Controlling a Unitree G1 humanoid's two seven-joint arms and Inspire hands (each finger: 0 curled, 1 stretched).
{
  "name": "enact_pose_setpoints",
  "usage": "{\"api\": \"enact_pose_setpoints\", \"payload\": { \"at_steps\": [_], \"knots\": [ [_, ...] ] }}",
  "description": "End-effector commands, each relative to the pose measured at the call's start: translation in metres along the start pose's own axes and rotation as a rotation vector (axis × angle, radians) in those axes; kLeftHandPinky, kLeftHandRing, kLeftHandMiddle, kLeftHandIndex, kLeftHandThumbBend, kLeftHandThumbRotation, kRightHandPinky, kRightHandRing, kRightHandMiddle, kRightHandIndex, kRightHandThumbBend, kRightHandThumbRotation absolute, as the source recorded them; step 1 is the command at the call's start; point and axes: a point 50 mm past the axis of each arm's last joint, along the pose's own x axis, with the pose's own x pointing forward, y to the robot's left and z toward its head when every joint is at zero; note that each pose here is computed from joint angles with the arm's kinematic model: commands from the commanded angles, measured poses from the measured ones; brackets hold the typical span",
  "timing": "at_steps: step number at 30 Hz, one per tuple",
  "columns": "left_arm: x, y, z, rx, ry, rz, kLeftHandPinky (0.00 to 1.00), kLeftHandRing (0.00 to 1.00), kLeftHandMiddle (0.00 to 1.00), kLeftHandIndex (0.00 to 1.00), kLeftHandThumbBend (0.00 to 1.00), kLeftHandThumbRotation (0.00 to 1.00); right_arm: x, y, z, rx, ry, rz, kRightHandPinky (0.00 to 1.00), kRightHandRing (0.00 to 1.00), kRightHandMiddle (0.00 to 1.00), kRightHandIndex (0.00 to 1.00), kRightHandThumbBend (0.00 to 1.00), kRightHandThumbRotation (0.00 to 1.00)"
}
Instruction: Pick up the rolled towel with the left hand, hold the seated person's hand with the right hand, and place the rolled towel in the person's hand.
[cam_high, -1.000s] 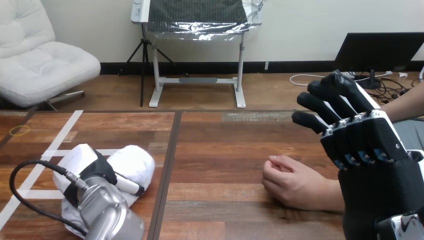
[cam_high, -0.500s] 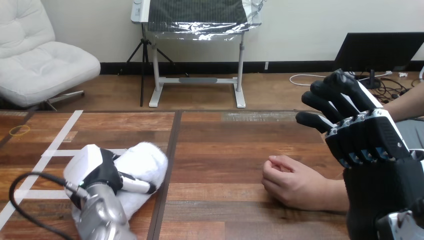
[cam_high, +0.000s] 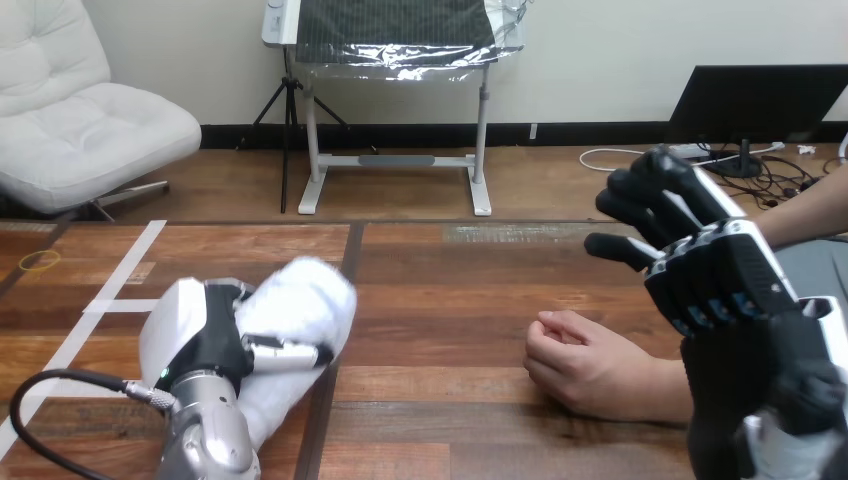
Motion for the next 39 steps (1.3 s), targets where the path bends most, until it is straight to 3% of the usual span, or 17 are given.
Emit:
{"api": "enact_pose_setpoints", "payload": {
  "at_steps": [1, 9, 21, 33, 39],
  "knots": [
    [-0.005, 0.032, 0.038, -0.115, -0.234, 0.152, 0.21, 0.3, 0.38, 0.44, 0.72, 0.0, 0.01, -0.005, -0.003, -0.015, -0.039, -0.01, 0.77, 0.86, 0.86, 0.87, 0.78, 0.93],
    [-0.015, 0.041, 0.044, -0.215, -0.413, 0.178, 0.21, 0.28, 0.38, 0.43, 0.7, 0.0, 0.01, -0.007, -0.008, -0.027, -0.024, -0.008, 0.78, 0.86, 0.86, 0.88, 0.74, 0.92],
    [-0.026, 0.049, 0.052, -0.353, -0.617, 0.182, 0.24, 0.31, 0.38, 0.42, 0.66, 0.0, 0.01, -0.013, -0.013, -0.107, 0.031, 0.023, 0.8, 0.86, 0.86, 0.88, 0.73, 0.91],
    [-0.033, 0.053, 0.057, -0.48, -0.753, 0.183, 0.26, 0.32, 0.38, 0.41, 0.64, 0.0, 0.014, -0.022, -0.015, -0.264, 0.087, 0.065, 0.81, 0.83, 0.83, 0.86, 0.79, 0.9],
    [-0.036, 0.053, 0.058, -0.569, -0.79, 0.168, 0.25, 0.3, 0.37, 0.4, 0.62, 0.0, 0.018, -0.029, -0.015, -0.305, 0.106, 0.073, 0.82, 0.84, 0.84, 0.86, 0.88, 0.87]
  ]
}}
